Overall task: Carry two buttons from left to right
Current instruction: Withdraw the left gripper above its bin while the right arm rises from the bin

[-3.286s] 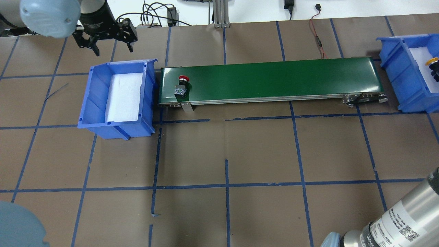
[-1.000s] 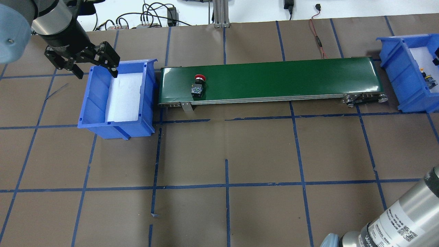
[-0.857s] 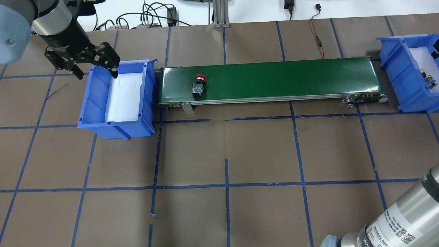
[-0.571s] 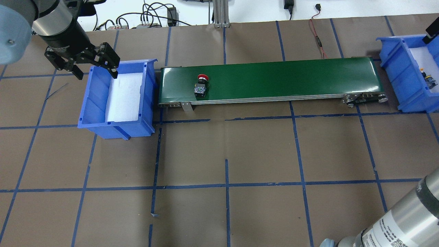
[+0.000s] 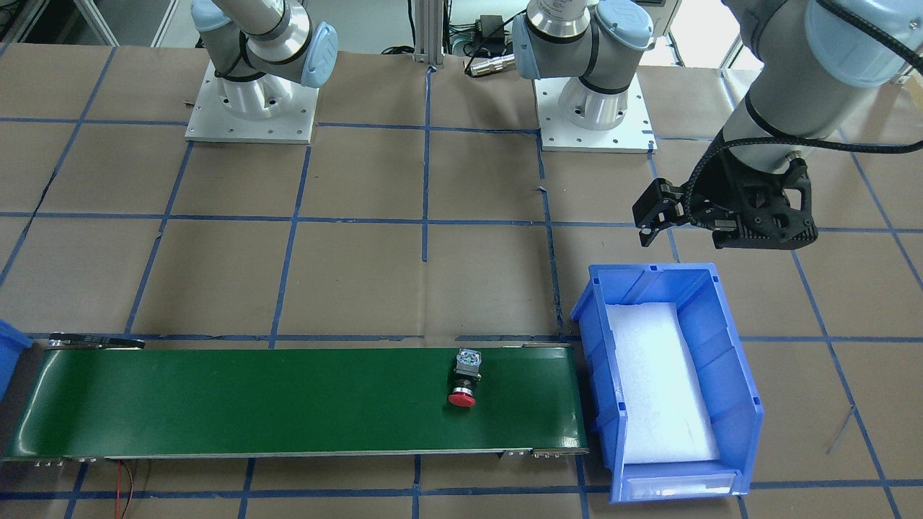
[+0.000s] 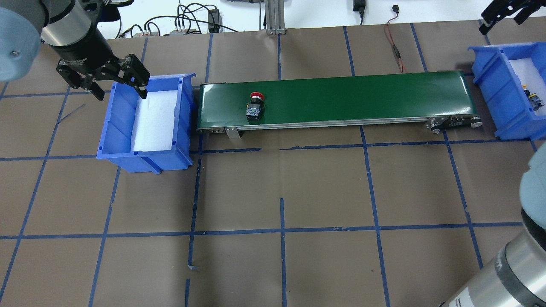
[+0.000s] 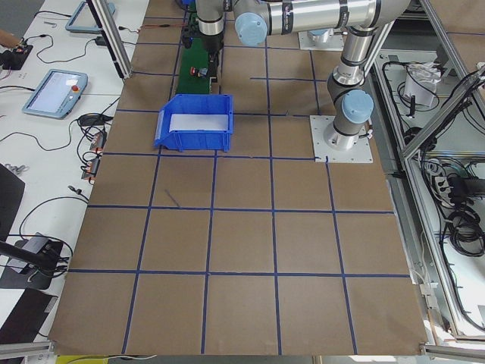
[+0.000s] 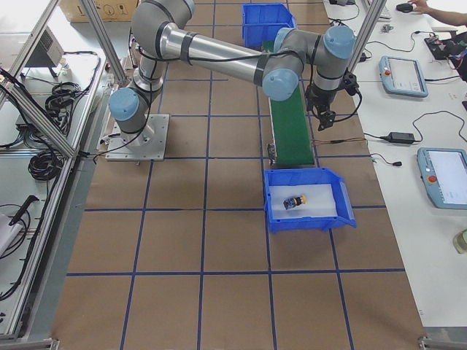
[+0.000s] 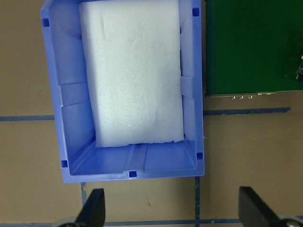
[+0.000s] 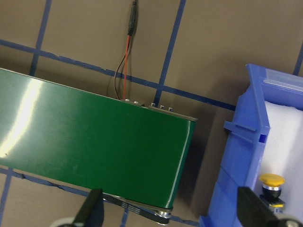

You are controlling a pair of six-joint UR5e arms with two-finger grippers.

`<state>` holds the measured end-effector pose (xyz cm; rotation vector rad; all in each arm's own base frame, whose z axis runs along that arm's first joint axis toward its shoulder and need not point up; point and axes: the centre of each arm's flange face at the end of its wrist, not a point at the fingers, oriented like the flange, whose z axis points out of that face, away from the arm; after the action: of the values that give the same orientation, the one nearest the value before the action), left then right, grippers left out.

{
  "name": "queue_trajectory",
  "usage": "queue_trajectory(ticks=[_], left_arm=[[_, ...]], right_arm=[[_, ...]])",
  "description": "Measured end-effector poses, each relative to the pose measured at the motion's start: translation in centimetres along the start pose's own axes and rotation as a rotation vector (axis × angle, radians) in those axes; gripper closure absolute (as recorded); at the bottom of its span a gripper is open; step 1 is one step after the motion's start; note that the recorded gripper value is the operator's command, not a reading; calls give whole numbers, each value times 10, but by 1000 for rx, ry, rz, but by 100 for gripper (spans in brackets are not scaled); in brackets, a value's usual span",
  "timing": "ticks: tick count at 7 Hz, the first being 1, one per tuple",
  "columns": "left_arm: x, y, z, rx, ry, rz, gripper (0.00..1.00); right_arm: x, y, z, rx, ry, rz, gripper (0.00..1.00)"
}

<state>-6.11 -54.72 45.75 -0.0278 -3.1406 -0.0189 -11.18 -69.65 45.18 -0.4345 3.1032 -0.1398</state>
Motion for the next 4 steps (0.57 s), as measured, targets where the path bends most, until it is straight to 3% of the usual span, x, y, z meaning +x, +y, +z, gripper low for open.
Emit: queue_trajectory(ticks=[4], left_arm=[[0,1,3,-7,1,0,0]], right_arm=[[-141,-39,-10,1,-7,105,0]])
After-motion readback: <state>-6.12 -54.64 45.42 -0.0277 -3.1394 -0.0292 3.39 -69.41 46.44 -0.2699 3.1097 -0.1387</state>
